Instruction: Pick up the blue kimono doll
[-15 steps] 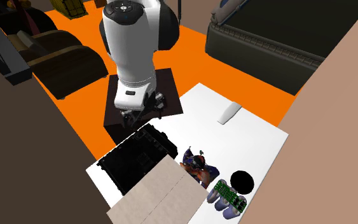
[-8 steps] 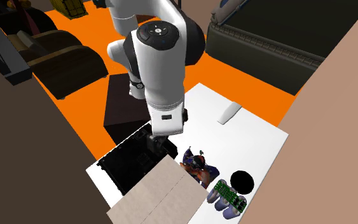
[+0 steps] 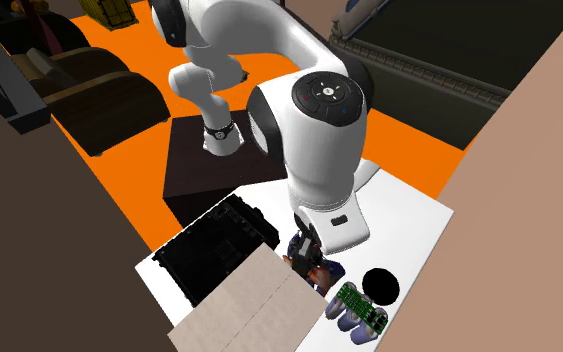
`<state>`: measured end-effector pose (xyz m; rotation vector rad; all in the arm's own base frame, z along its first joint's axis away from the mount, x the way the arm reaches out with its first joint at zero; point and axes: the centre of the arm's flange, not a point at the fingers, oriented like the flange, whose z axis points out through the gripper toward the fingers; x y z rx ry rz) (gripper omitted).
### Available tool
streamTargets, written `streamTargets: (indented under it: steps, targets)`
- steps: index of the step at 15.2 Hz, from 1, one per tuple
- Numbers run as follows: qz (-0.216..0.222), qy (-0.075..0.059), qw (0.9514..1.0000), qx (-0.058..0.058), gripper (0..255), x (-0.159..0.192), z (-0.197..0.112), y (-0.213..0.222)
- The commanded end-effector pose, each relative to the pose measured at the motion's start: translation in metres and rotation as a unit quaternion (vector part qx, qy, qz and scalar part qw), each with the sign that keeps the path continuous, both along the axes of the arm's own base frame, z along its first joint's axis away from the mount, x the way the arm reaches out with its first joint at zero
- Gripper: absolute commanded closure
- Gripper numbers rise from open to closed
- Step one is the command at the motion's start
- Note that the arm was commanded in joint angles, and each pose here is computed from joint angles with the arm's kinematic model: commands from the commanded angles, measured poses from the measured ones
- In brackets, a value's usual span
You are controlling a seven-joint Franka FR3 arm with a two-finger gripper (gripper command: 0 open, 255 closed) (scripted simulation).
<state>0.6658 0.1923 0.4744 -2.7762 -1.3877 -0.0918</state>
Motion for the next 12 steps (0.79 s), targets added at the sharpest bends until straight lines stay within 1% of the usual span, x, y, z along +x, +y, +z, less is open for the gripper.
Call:
streamTargets:
  steps: [1,7,10,11,12]
  targets:
    - [0.016,-0.001,0.9999,0.003,0,0.003,-0.008,0.011]
    - [0.016,-0.001,0.9999,0.003,0,0.003,-0.039,0.011]
    - [0.016,-0.001,0.9999,0.003,0,0.003,-0.042,0.011]
    - [0.016,-0.001,0.9999,0.003,255,0.003,-0.042,0.011]
    - [0.016,-0.001,0.9999,0.003,255,0.003,-0.042,0.011]
